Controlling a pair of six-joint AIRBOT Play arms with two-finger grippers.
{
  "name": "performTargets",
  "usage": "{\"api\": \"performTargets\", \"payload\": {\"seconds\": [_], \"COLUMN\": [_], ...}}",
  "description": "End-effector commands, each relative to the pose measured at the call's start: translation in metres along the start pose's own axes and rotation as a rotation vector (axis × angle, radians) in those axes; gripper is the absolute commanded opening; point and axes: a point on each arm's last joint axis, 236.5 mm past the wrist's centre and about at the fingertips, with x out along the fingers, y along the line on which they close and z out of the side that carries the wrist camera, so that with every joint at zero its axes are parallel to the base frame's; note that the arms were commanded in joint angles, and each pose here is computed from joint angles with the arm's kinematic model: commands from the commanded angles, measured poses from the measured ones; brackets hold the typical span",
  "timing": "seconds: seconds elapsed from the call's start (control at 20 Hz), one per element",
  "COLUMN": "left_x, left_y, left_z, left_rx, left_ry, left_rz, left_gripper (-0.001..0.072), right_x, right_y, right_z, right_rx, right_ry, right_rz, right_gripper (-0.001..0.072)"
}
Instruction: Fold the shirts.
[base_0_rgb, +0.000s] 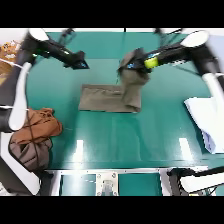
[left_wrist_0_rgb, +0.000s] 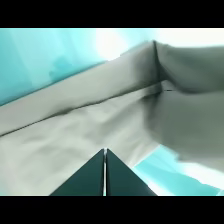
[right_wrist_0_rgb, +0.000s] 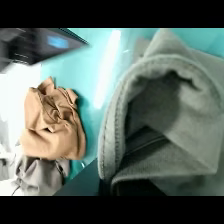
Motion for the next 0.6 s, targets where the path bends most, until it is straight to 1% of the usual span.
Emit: {"api": "performTargets", "payload": {"seconds": [0.0, 0.05, 0.1, 0.15, 0.25, 0.3, 0.35, 0.4, 0.45, 0.55], "left_x": [-0.047, -0.050, -0.052, -0.052, -0.052, -0.052, -0.052, -0.052, -0.052, -0.052], "left_y": [0.030, 0.033, 0.036, 0.036, 0.036, 0.036, 0.037, 0.038, 0.038, 0.039], "left_z": [-0.008, -0.011, -0.013, -0.014, -0.013, -0.011, -0.008, -0.005, -0.003, -0.001], "left_rx": [-0.051, -0.058, -0.063, -0.063, -0.063, -0.062, -0.062, -0.062, -0.062, -0.061], "left_ry": [-0.001, 0.009, 0.016, 0.021, 0.017, 0.009, -0.003, -0.016, -0.027, -0.033], "left_rz": [0.041, 0.042, 0.043, 0.043, 0.043, 0.045, 0.047, 0.050, 0.052, 0.053], "left_gripper": [0.0024, 0.0024, 0.0024, 0.0024, 0.0024, 0.0023, 0.0024, 0.0024, 0.0024, 0.0024], "right_x": [0.127, 0.164, 0.191, 0.203, 0.202, 0.190, 0.176, 0.160, 0.141, 0.101], "right_y": [0.020, 0.024, 0.029, 0.031, 0.027, 0.023, 0.015, 0.003, -0.012, -0.054], "right_z": [-0.013, -0.020, -0.029, -0.037, -0.048, -0.047, -0.042, -0.035, -0.029, -0.011], "right_rx": [0.027, 0.076, 0.139, 0.139, 0.086, 0.096, 0.109, 0.124, 0.145, 0.174], "right_ry": [-0.056, -0.087, -0.096, -0.084, -0.026, 0.010, 0.034, 0.055, 0.080, 0.077], "right_rz": [0.055, 0.084, 0.120, 0.144, 0.159, 0.173, 0.183, 0.192, 0.200, 0.168], "right_gripper": [0.0130, 0.0294, 0.0442, 0.0448, 0.0446, 0.0377, 0.0229, 0.0010, 0.0024, 0.0023]}}
